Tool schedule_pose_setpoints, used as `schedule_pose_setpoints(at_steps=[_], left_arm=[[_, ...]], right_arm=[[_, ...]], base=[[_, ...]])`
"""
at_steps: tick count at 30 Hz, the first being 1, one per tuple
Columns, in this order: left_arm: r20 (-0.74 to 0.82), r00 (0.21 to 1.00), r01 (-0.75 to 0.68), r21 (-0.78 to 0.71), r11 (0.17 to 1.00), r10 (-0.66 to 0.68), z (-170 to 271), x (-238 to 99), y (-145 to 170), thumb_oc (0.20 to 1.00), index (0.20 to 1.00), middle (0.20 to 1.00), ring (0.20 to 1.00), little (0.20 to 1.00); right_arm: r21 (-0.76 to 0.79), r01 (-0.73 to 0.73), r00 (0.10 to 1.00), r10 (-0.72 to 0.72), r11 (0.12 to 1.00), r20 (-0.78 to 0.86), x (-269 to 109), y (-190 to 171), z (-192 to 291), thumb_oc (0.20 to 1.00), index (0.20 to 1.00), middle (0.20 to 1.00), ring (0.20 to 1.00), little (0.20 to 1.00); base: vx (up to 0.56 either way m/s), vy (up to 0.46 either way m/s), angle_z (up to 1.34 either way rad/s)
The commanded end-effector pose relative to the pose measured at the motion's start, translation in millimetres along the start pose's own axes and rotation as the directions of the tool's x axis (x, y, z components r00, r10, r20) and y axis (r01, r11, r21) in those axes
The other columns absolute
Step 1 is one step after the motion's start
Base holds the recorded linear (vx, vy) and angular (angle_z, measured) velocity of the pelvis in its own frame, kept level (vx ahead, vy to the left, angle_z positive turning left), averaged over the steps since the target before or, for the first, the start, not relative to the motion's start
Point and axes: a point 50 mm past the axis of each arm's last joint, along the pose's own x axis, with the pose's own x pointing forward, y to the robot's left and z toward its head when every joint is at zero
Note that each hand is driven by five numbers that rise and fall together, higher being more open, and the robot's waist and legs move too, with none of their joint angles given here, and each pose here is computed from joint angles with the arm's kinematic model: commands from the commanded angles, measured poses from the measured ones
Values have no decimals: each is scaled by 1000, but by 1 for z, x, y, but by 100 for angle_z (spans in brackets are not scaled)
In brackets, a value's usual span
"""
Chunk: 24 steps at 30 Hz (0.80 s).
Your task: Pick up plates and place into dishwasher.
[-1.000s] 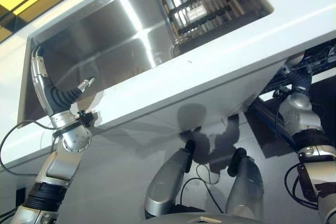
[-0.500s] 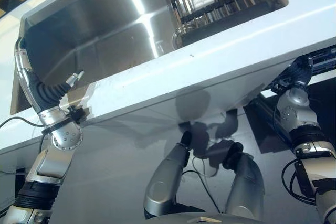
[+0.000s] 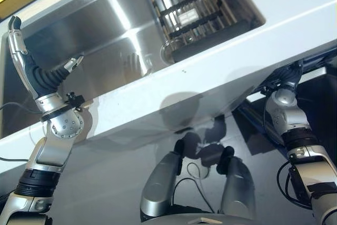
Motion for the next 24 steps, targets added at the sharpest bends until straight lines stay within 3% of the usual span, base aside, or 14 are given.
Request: schedule_pose_setpoints(at_steps=[1,10,18,24], left_arm=[[104,994,19,60,998,-25,7,6,13,1000,1000,1000,1000,1000],[97,990,95,95,991,-104,1,-7,18,1000,1000,1000,1000,1000],[79,987,134,108,985,-142,-5,-22,27,1000,1000,1000,1000,1000],[66,982,169,127,977,-178,-10,-25,36,1000,1000,1000,1000,1000]], right_arm=[[47,38,991,-44,998,124,0,-2,29,1000,1000,1000,1000,1000],[-13,216,974,-217,976,-60,-38,-37,-40,1000,1000,1000,1000,1000],[-57,338,936,-342,939,-87,-74,-60,-61,1000,1000,1000,1000,1000],[-36,422,880,-418,906,-223,-110,-71,-93,1000,1000,1000,1000,1000]], base=[[21,-52,-9],[56,-34,-19],[6,25,-22],[-17,33,-30]])
